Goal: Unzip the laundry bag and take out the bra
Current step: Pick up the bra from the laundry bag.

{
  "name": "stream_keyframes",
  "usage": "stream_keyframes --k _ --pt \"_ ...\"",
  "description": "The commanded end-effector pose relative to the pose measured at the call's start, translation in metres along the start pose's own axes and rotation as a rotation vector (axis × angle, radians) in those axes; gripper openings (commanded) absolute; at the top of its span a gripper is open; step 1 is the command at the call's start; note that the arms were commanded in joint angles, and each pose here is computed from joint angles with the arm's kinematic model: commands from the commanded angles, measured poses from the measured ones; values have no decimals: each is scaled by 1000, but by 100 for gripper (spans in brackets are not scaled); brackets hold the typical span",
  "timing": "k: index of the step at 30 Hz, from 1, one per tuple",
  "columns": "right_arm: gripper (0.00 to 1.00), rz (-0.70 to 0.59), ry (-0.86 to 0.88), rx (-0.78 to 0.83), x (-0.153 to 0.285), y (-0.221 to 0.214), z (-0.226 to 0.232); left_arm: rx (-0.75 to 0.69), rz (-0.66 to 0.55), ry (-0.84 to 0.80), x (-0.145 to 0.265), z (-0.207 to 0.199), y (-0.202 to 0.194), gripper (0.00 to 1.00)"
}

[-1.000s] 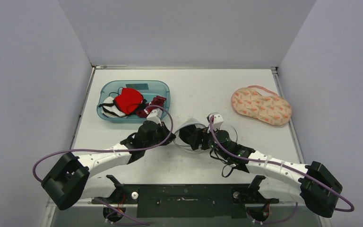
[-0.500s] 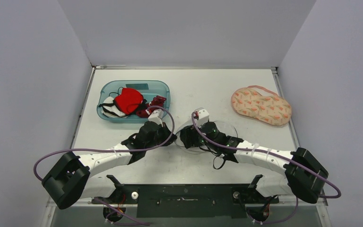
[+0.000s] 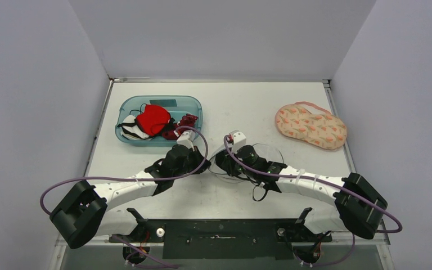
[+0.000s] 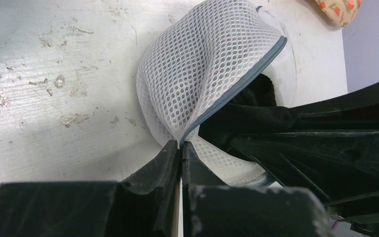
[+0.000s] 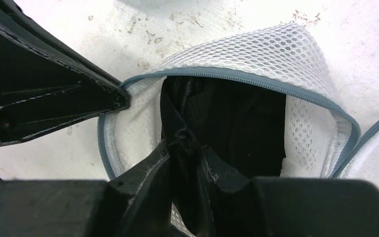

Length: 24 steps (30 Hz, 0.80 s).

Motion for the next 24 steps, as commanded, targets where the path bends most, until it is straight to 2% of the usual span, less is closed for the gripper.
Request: stream_keyframes --k 1,3,15,24 --pt "14 -149 53 -38 14 28 3 -11 -24 -47 -2 -12 6 0" --pt "6 -170 71 -55 20 31 3 -12 -28 -43 -2 -12 6 0" --pt "5 -311 234 -162 58 53 -9 -9 -48 -37 -1 -14 10 0" --pt "5 -264 377 -83 70 58 -14 15 -75 -62 -3 -29 19 0"
Point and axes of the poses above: each gripper's point midway between its finger pads, its own x axis back along the fingers, its own z axis along the line the jaws close on, y = z × x, the point moved 10 cm from there along x, back along the fingers, and after that the axes turned 15 degrees about x, right-handed, at the moved point
